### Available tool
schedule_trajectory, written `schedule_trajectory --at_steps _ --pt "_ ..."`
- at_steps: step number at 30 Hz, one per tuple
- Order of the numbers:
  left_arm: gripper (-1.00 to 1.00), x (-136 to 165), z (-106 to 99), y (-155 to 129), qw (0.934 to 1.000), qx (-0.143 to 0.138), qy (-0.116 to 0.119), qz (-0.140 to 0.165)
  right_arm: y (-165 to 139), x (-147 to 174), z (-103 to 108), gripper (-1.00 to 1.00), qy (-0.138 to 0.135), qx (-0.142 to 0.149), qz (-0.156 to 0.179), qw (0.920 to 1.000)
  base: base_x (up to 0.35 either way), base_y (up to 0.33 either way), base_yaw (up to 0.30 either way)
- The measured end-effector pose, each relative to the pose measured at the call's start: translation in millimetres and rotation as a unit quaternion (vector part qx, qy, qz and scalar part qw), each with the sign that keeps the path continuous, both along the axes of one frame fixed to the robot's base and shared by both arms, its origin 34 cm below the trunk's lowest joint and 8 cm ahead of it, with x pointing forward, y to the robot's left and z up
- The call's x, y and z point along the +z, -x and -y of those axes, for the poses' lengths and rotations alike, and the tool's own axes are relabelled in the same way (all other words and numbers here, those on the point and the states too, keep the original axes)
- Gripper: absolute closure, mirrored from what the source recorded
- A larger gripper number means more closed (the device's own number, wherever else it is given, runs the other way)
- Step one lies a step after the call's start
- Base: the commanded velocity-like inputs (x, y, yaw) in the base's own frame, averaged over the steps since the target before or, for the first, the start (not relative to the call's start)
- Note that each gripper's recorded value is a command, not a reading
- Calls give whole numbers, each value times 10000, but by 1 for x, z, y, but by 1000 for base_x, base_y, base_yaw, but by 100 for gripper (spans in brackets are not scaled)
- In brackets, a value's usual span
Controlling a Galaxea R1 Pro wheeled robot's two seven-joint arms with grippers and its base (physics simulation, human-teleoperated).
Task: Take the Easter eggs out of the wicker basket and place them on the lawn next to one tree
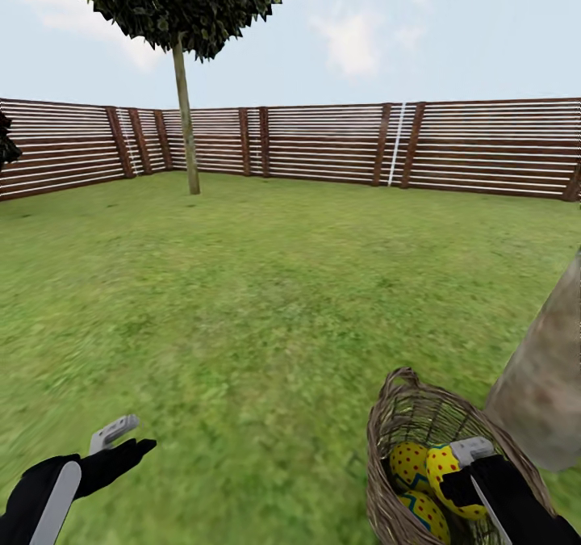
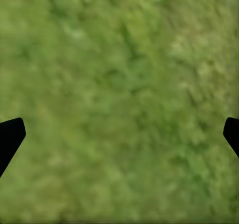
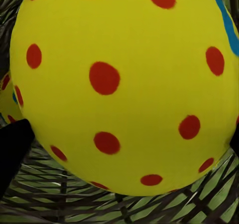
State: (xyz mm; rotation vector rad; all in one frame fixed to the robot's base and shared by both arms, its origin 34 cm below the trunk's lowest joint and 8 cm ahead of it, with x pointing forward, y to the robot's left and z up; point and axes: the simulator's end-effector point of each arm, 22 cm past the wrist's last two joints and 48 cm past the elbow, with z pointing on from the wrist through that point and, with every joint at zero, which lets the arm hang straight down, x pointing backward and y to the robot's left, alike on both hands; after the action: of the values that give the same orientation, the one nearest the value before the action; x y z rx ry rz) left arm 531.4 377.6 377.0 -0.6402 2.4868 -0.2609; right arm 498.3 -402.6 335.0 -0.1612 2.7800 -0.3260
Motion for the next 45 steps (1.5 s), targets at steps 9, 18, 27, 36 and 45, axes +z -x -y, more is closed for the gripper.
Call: schedule_trajectory --at_steps 9,18,27,36,45 --pt "-100 17 0 -4 9998 1 3 176 -6 17 2 100 -1 -20 184 9998 0 0 0" --pt "-100 35 0 -8 9993 3 10 364 -11 33 1 100 -2 -14 366 9993 0 0 0" --pt "-100 52 2 -11 9985 -2 28 545 -16 50 0 100 -4 -9 540 9985 -126 38 0" --pt "-100 73 0 -18 9963 52 -29 858 -20 66 -1 100 -10 -1 722 9974 -2 0 0" --pt "-100 87 2 -20 9961 44 -4 880 -25 85 -2 100 -16 1 803 9968 0 0 0"
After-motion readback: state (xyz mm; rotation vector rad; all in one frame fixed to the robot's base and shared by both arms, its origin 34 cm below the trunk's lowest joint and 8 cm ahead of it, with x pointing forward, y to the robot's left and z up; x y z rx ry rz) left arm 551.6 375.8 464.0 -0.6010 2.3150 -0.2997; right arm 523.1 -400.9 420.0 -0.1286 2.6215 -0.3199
